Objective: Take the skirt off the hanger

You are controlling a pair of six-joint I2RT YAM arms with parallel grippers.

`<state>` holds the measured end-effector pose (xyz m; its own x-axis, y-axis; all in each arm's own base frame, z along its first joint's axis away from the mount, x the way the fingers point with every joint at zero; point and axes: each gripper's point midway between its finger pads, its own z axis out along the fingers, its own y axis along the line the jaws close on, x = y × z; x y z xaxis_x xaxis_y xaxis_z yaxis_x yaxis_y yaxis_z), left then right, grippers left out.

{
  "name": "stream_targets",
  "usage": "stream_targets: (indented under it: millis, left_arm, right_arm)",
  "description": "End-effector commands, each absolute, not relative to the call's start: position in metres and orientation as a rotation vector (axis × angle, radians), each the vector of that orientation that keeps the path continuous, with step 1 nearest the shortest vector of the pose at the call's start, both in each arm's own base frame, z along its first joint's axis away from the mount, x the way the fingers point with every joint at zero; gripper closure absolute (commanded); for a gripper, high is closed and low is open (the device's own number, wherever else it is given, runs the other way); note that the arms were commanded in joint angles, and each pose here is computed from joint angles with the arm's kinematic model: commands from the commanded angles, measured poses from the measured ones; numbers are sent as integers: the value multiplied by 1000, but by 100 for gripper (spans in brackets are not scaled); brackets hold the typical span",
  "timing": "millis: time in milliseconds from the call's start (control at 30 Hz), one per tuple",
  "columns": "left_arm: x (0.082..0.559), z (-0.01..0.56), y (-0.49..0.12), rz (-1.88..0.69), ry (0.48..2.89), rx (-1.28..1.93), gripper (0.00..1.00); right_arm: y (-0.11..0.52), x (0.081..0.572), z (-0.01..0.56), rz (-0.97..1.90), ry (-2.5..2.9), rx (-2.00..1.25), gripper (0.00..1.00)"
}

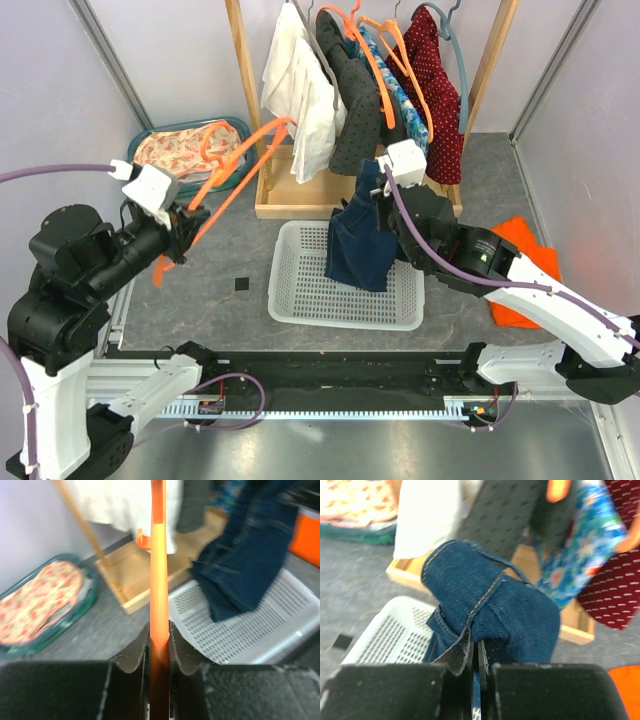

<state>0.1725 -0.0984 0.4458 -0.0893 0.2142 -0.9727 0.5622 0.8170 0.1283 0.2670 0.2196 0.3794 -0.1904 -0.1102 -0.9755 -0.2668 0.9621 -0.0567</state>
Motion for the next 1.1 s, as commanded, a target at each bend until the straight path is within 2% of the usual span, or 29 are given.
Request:
stream_targets:
  millis: [0, 100, 233, 267, 467, 667, 1067]
  left_arm:
    - [211, 474, -76, -208, 1639, 345, 98]
    - [232, 478, -80, -211, 1661, 294, 98]
    - [256, 489, -90, -218, 1641, 269, 98]
    - [264, 492, -94, -221, 1640, 271, 98]
    - [284, 485, -104, -218, 1652, 295, 98]
    - [284, 470, -106, -225, 1672, 305, 98]
    - [275, 474, -106, -247, 1653, 321, 98]
  right_arm:
    - [246, 244, 365, 245, 1790, -373, 100]
    - [265, 222, 328, 152, 1843, -483, 100]
    - [297, 186, 303, 230, 1832, -605, 100]
    - [310, 162, 306, 270, 1789, -671, 100]
    - [300, 104, 425, 258, 1498, -638, 100]
    - [282, 103, 505, 270, 1402, -568, 100]
    - [243, 141, 476, 234, 1468, -387, 100]
